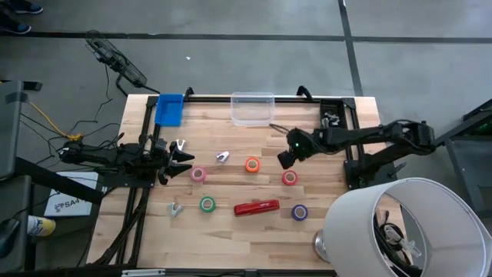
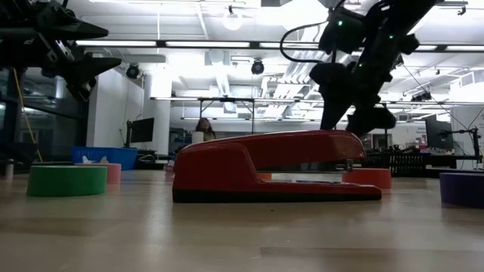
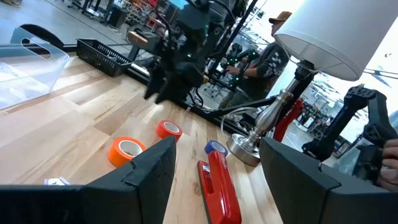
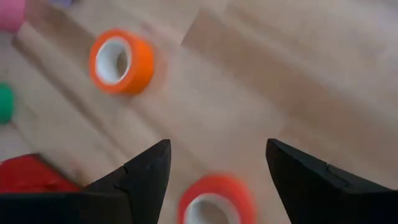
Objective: Pick and place Stapler, Stapler remover, tape
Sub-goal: Put the blue tape into the transparent bin
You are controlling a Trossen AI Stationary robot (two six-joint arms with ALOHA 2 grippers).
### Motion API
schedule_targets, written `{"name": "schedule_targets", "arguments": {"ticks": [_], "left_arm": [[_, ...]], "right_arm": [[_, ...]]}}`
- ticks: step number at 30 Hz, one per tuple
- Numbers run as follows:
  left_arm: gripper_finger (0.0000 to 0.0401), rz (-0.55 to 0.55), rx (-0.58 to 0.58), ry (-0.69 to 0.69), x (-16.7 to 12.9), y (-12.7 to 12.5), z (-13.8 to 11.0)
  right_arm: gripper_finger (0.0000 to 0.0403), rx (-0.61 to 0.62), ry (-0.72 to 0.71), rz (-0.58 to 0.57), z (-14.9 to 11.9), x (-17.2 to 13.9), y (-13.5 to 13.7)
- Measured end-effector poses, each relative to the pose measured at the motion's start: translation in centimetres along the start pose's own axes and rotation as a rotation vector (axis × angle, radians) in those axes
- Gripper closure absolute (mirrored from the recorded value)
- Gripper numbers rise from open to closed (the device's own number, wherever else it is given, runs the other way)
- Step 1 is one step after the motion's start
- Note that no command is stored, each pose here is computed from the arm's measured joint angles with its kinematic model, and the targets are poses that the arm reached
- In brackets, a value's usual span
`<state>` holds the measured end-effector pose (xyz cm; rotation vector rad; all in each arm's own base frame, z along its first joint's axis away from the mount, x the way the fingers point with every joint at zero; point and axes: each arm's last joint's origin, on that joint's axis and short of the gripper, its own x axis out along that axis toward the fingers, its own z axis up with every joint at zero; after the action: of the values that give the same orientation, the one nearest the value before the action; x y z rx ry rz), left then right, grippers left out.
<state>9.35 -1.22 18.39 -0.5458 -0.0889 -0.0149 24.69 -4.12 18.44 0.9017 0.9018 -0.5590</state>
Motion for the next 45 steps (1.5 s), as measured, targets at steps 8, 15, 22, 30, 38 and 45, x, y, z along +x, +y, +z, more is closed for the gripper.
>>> {"name": "schedule_targets", "arguments": {"ticks": [8,15,22,30,38,45], "left_arm": [[0.0172,0.000,0.000,0.000,0.0,0.0,0.0],[0.0172,0.000,0.000,0.000,0.0,0.0,0.0],[0.0172,0.000,0.000,0.000,0.0,0.0,0.0],[0.0172,0.000,0.000,0.000,0.0,0.0,0.0],[0.0172,0.000,0.000,0.000,0.0,0.0,0.0],[0.0172,0.000,0.000,-0.001,0.0,0.0,0.0]], "right_arm": [[0.0148,0.196,0.174,0.020,-3.8,-0.1,2.0],[0.0148,0.315,0.274,-0.031,-6.5,-0.4,2.8],[0.0148,0.338,0.411,-0.074,-9.1,-0.8,3.4],[0.0148,0.364,0.487,-0.155,-11.6,-1.5,3.5],[0.0148,0.368,0.503,-0.207,-13.6,-0.9,3.9],[0.0148,0.355,0.490,-0.234,-14.2,0.6,4.1]]}}
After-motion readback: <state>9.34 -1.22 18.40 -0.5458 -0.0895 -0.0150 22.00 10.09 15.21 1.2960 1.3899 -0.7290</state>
